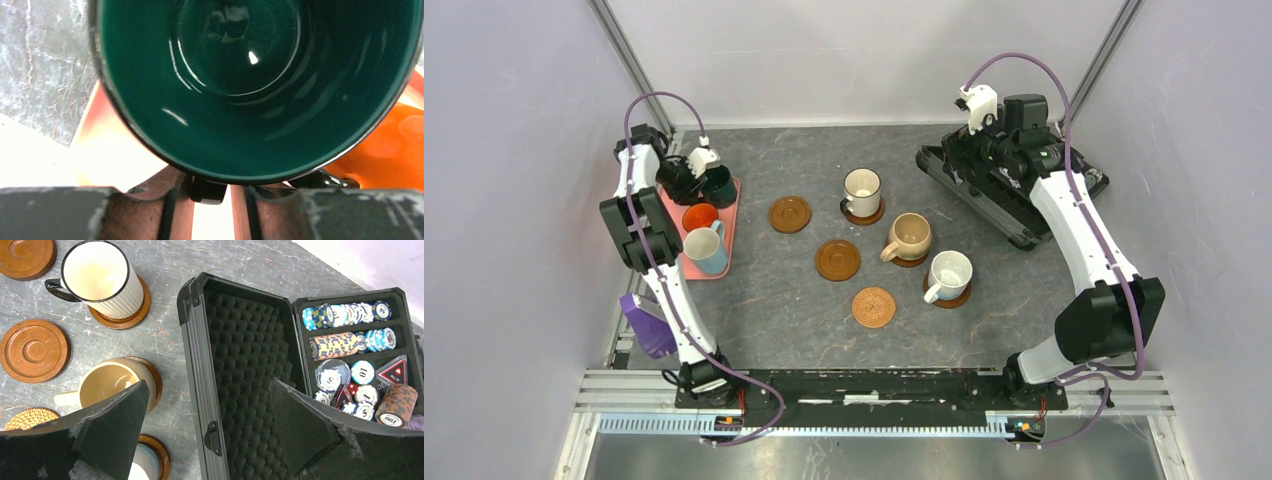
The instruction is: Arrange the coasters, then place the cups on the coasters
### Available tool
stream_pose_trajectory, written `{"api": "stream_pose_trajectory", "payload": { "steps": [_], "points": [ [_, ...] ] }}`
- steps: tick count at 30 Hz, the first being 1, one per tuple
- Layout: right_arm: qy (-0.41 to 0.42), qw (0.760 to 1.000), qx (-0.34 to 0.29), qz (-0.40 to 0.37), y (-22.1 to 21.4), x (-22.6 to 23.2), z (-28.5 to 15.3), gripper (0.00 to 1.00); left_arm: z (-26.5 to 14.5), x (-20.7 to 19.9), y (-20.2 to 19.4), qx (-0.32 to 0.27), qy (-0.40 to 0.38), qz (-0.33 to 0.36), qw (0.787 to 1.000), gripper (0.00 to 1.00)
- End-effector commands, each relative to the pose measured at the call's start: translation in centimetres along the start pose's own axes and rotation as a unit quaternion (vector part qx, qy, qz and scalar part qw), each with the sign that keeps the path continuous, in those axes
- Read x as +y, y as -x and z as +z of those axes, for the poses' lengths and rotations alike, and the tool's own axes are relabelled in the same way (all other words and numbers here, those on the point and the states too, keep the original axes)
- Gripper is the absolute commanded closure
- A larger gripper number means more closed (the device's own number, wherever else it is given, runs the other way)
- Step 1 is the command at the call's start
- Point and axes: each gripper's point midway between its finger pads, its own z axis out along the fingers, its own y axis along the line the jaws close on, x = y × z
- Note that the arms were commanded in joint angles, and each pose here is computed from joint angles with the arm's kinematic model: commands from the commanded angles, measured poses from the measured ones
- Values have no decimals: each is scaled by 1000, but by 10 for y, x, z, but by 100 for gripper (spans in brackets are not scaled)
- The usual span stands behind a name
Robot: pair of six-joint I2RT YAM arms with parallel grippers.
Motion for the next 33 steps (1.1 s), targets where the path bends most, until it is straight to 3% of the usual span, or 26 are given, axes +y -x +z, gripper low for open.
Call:
{"api": "stream_pose_trajectory", "payload": {
  "steps": [1, 10, 25, 33],
  "points": [
    [-13, 999, -32, -4, 24, -4, -13, 2, -12, -1, 12, -30, 6, 21, 999, 67],
    [-13, 999, -33, -2, 23, -3, -12, 2, -28, 6, 13, -30, 33, -19, 999, 97],
    [-6, 999, -44, -8, 28, 0, -16, 2, -84, 39, 50, -97, 146, -133, 976, 98],
    [-5, 998, -54, -16, 34, 0, -19, 2, -130, 36, 107, -142, 169, -145, 964, 98]
  ]
}}
